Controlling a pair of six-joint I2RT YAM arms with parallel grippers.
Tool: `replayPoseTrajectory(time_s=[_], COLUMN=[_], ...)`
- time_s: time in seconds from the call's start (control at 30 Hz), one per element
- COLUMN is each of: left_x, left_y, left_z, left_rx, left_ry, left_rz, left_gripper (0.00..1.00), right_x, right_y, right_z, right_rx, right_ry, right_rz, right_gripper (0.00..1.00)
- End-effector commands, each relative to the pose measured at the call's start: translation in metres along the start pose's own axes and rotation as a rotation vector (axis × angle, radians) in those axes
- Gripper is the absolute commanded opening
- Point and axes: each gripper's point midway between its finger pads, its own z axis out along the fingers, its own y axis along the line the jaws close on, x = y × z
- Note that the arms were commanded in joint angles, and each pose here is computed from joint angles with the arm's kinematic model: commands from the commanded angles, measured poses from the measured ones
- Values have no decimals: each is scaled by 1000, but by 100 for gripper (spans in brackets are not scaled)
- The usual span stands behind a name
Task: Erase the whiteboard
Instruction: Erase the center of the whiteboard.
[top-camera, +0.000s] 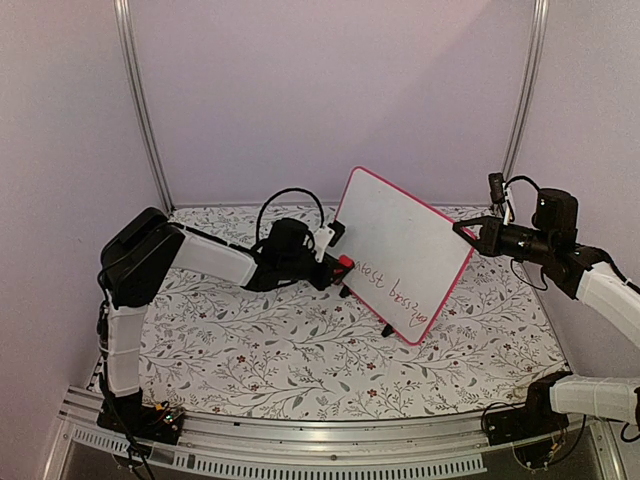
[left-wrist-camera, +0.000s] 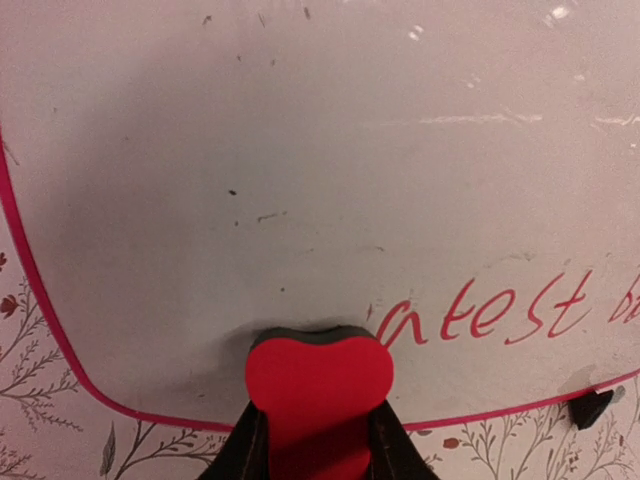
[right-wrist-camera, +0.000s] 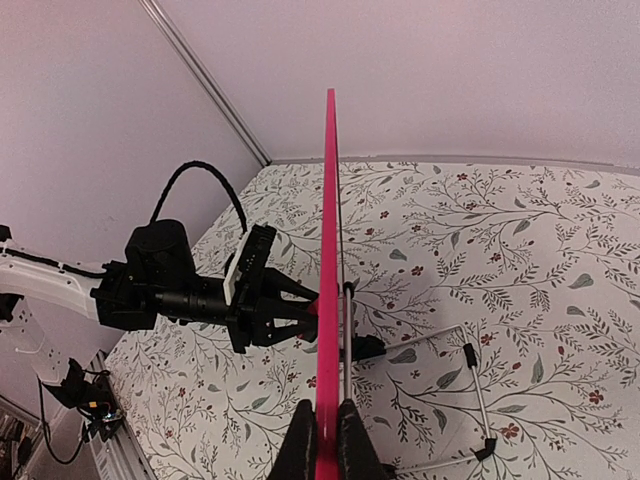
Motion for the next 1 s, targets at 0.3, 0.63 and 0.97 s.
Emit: replayPoseTrajectory(time_s=[0.3,0.63,0.97], left_x=[32,-33,-58], left_y=[6,-22,-26], left_z=[1,-2,-6], left_rx=[-18,56,66], left_ry=[59,-54,-91], left_rz=[-34,33,49], left_gripper=[0,0,0], right_x=[43,42,42], right_y=[12,13,13], right_z=[4,3,4], right_rx=[-95,-94,-96], right_ry=[147,144,145], right_rz=[34,35,33], right_gripper=[0,0,0])
